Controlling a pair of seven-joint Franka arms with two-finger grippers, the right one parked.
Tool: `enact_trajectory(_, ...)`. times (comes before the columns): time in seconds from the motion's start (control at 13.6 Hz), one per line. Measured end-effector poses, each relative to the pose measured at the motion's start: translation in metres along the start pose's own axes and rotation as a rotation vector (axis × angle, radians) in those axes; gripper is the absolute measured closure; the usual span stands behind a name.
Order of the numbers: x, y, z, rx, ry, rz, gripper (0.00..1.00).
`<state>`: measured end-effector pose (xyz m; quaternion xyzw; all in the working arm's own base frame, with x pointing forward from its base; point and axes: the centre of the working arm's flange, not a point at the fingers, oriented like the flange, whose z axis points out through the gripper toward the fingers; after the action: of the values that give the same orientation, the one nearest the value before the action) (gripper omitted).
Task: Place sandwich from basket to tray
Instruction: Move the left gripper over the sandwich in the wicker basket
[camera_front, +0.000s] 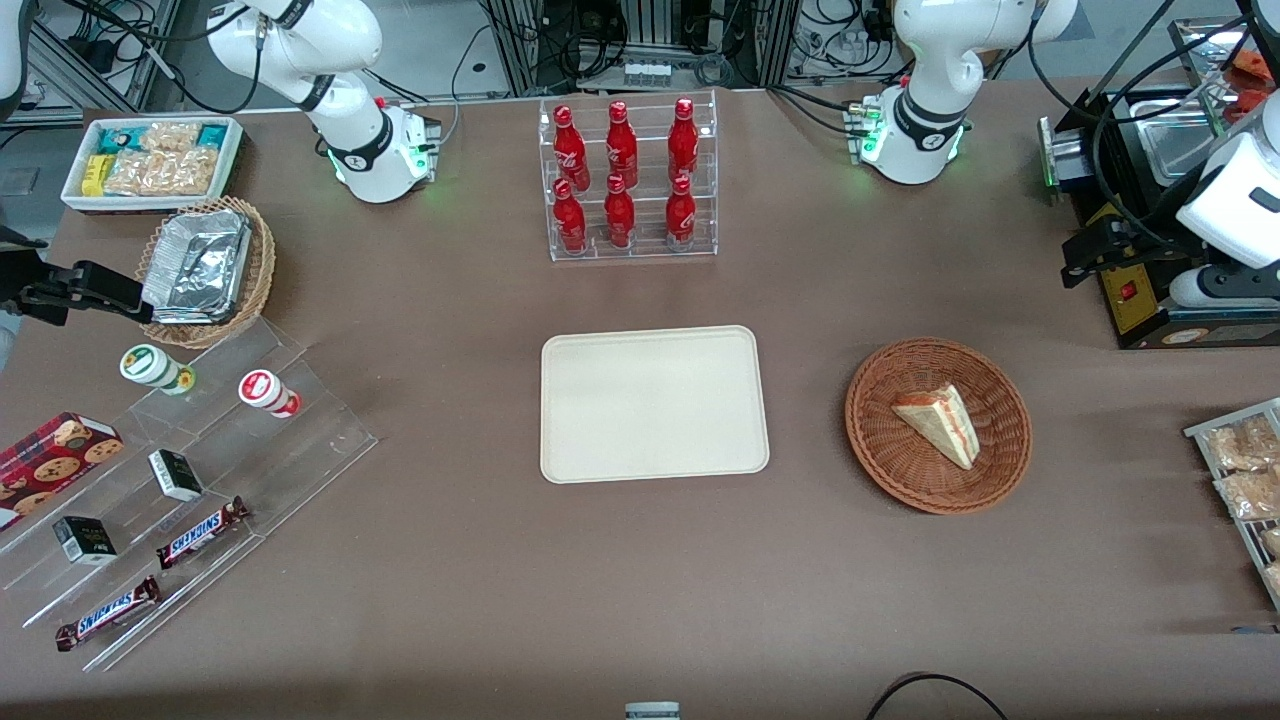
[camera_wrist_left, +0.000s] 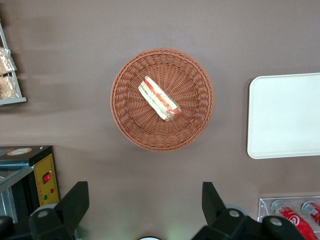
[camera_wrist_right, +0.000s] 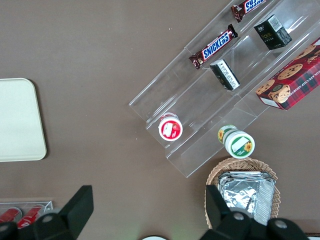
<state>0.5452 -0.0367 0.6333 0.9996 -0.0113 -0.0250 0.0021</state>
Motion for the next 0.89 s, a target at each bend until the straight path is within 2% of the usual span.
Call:
enact_trajectory(0.37,0.003,-0.005,0.005,0.000,-0.009,-0.040,0.00)
enact_trajectory(0.66,0.018,-0.006,0.031,0.001,-0.040,-0.080,0.00)
enact_trajectory(0.74,0.025,-0.007,0.046,0.005,-0.039,-0.122,0.00)
enact_trajectory(0.89,0.039,-0.006,0.087,0.025,0.000,-0.216,0.00)
